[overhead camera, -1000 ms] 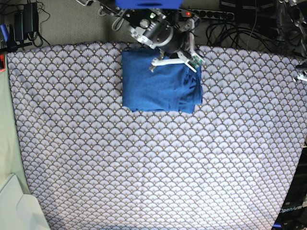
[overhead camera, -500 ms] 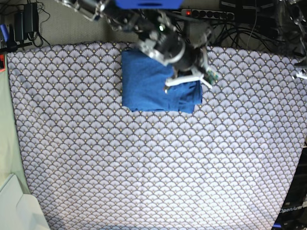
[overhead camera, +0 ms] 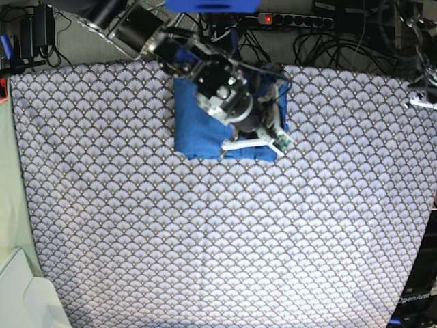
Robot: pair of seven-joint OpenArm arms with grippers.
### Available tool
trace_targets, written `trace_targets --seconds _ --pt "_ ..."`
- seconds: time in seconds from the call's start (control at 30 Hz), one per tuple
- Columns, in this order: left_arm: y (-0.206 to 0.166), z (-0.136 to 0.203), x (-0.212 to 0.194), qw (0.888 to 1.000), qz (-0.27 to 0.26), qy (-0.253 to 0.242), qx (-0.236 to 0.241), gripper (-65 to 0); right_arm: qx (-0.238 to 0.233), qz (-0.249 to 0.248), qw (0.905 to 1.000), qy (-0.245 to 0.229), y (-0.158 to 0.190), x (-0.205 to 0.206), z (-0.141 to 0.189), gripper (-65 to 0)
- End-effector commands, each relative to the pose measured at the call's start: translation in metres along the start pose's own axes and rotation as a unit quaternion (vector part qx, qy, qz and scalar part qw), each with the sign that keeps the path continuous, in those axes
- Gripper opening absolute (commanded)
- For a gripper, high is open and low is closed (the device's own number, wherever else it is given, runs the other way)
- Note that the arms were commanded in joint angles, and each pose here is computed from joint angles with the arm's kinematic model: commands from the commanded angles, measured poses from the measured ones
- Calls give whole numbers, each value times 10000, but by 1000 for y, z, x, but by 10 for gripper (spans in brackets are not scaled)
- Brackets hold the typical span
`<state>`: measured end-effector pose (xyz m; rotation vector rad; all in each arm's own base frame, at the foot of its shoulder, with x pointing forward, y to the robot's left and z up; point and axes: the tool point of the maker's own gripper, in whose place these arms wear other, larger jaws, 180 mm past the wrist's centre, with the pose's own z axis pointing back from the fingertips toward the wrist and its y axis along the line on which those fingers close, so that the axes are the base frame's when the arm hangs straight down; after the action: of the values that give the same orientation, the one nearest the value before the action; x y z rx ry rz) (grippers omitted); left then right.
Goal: Fold the T-shirt properly
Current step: 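Bring both grippers to the sides of the folded bundle and grasp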
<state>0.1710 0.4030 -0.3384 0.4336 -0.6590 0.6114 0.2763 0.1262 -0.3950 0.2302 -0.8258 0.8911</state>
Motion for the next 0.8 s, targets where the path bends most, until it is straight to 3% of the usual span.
trace_targets --seconds 0.0,0.27,0.57,0.63,0.77 --pt "0 4 13 9997 -78 -225 23 -649 -105 -4 9995 -282 -9 19 -2 -650" --pt "-23 4 5 9994 -220 -139 -228 -649 -290 -139 9990 -316 -30 16 -17 -650" --pt "-84 24 -2 9939 -486 -217 -961 -646 -236 -308 9896 -1383 -17 77 31 -650" --pt "-105 28 -4 9910 -543 -214 -1202 -645 -239 -392 9877 -1495 -16 81 40 -650" --pt "-146 38 -21 9815 -854 -92 -1711 -645 -496 -512 9892 -1279 -39 59 50 -650"
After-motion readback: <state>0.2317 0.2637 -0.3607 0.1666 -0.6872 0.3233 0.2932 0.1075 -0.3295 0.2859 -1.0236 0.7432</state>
